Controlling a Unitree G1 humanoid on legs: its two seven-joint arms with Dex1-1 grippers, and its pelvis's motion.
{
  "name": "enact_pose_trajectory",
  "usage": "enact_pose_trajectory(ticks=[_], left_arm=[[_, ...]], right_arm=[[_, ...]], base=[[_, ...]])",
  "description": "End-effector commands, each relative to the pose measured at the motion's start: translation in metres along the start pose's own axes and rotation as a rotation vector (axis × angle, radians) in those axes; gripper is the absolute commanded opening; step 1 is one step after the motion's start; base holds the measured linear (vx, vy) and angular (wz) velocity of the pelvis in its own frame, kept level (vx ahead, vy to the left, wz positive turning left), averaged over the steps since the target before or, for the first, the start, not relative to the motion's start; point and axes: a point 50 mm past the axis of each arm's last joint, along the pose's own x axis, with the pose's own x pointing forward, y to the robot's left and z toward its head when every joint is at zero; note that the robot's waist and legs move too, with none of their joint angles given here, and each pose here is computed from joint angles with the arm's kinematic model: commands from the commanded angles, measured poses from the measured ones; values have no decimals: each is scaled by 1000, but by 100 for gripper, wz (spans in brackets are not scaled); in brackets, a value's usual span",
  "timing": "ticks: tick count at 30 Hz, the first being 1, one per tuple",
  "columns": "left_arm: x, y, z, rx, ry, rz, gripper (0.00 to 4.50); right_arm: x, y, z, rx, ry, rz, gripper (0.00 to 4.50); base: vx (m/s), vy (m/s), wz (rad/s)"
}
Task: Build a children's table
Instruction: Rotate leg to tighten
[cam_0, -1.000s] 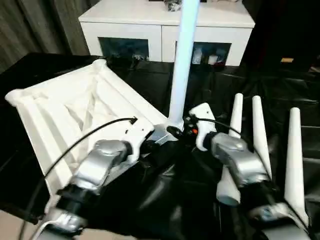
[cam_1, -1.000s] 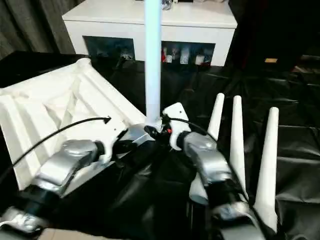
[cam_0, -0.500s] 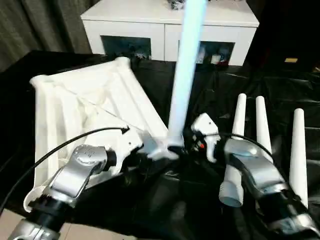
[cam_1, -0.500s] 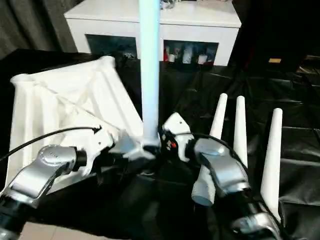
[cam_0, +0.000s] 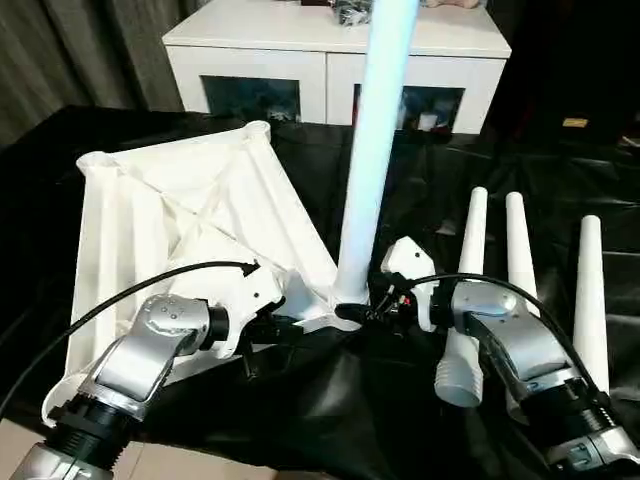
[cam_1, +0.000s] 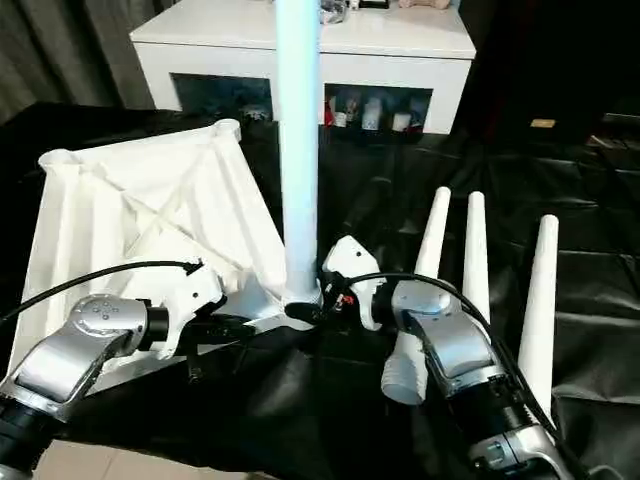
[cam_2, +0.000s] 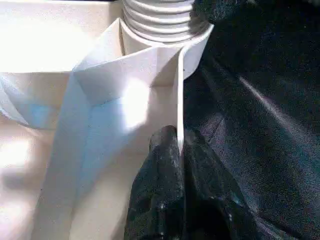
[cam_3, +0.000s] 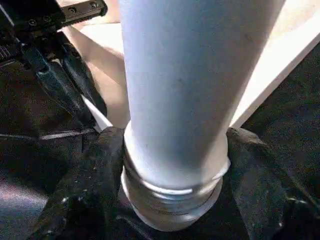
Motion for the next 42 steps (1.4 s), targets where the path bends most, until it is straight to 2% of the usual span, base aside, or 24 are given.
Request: enact_pose_trajectory(ticks=[1, 11, 14, 19, 22, 27, 30, 32, 33, 34, 36, 39, 40, 41, 42], left_arm=[[4, -7, 5, 14, -31, -54, 0], [3, -8, 1, -4, -19, -46, 0], [5, -5, -1, -36, -20, -5, 0], [22, 11, 6, -140, -24, 189, 0], [28, 14, 9, -175, -27, 236, 0], [42, 26, 18, -264, -14, 406, 0], [52, 30, 27, -283, -15, 495, 0], [53, 30, 28, -273, -13, 501, 0], [54, 30, 29, -269, -17, 495, 0], [54, 30, 29, -268, -20, 491, 0], [54, 27, 31, -247, -33, 458, 0], [50, 24, 28, -241, -31, 423, 0], [49, 24, 27, -238, -32, 417, 0], [45, 21, 25, -206, -41, 378, 0], [45, 21, 25, -206, -41, 378, 0]], right_arm=[[4, 0, 0, -22, 20, 9, 271], [9, 0, -7, -6, 50, -4, 268], [12, -3, -12, 62, 45, -80, 268], [28, -9, -18, 255, 34, -360, 267], [34, -8, -19, 279, 45, -425, 267], [48, -7, -23, 343, 81, -623, 267], [62, -3, -18, 377, 83, -692, 267], [67, -3, -13, 390, 49, -693, 267], [69, -2, -9, 417, 4, -674, 267], [69, -2, -7, 437, -27, -661, 302], [67, -5, -1, 422, -57, -663, 337], [64, -7, 6, 387, -83, -629, 357], [63, -8, 7, 378, -86, -620, 380], [57, -11, 11, 337, -94, -592, 380], [57, -11, 11, 337, -94, -592, 380]], base=[[0, 0, 0], [0, 0, 0], [0, 0, 0], [0, 0, 0], [0, 0, 0], [0, 0, 0], [0, 0, 0], [0, 0, 0], [0, 0, 0], [0, 0, 0], [0, 0, 0], [0, 0, 0], [0, 0, 0], [0, 0, 0], [0, 0, 0]])
